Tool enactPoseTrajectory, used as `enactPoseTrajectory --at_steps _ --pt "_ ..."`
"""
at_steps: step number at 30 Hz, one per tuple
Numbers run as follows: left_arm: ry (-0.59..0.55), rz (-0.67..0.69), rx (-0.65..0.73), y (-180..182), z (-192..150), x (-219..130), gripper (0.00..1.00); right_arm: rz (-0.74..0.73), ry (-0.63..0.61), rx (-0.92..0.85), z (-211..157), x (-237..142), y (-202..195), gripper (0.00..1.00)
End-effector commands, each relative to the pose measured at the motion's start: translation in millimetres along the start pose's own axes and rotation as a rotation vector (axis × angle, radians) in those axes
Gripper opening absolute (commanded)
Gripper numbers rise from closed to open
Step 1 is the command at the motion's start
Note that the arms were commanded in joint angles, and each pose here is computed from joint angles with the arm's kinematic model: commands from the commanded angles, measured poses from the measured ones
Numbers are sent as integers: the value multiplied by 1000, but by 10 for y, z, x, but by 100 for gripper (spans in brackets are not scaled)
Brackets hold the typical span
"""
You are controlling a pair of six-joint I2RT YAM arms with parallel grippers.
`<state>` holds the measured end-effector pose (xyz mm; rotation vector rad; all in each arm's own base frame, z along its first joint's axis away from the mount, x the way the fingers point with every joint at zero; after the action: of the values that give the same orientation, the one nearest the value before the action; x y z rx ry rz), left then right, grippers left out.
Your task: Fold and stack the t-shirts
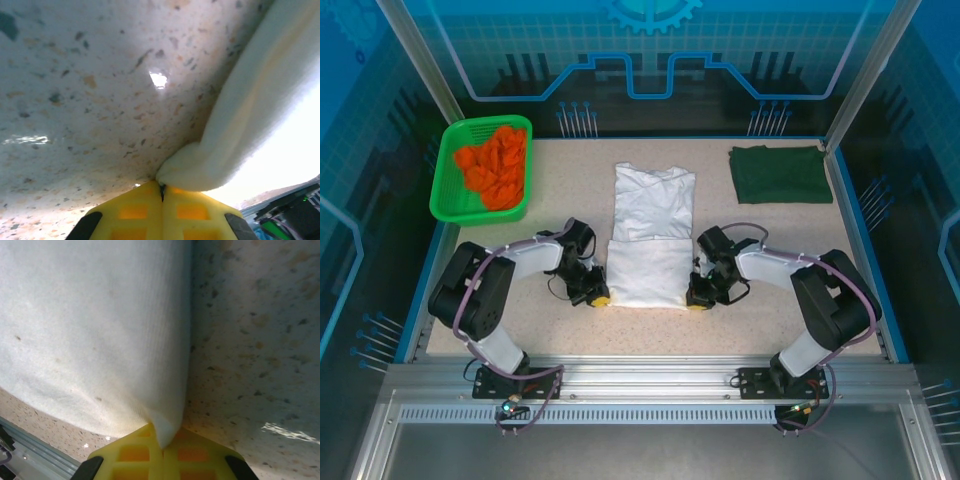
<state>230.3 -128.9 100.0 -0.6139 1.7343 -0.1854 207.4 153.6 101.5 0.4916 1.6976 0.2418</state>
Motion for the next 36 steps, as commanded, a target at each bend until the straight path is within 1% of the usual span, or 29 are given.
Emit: enactPoseTrajectory --at_steps 1,3,6,9,10,13,17,21,24,29,33,36 --pt "3 108 41 105 -177 -7 0 -96 89 -42 -287 186 -117 0" --pt "50 108 35 131 -350 -4 0 -116 134 -73 -456 245 -135 0" --pt "102 38 14 181 -634 -51 0 -127 188 -98 -693 272 -164 0" --pt "124 11 25 239 -880 -196 0 -94 203 -108 -871 211 -142 0" --pt "124 -18 30 236 -950 -245 0 -80 200 -112 -916 173 -121 0" --pt "108 -39 15 282 -1128 -378 0 -48 184 -138 -998 46 -46 0" --pt "95 -78 13 317 -1270 -477 0 -35 166 -152 -1024 -71 5 0" --pt "66 -183 68 179 -1319 -645 0 -7 156 -163 -991 -213 147 0" --pt "36 -208 125 1 -1282 -829 0 41 108 -190 -926 -437 328 0" --pt "-9 -226 164 -338 -1024 -1057 0 108 13 -155 -706 -865 512 0" --pt "-89 -347 150 -621 -656 -1274 0 161 -56 -68 -393 -1169 572 0" --pt "-145 -406 103 -752 -302 -1414 0 194 -98 0 -114 -1373 608 0"
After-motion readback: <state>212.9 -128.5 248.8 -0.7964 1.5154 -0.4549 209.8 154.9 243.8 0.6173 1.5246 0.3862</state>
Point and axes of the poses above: each hand's point on the last joint's axis, 136 mm out from that joint toward the fingers, its own x axis out along the fingers, its own y axis along the line the jaws close on, z = x × y, the point moved 10 cm from there along -x, back along the fingers, and after that the axes turned 6 degrees about x, right-handed, at the moved point
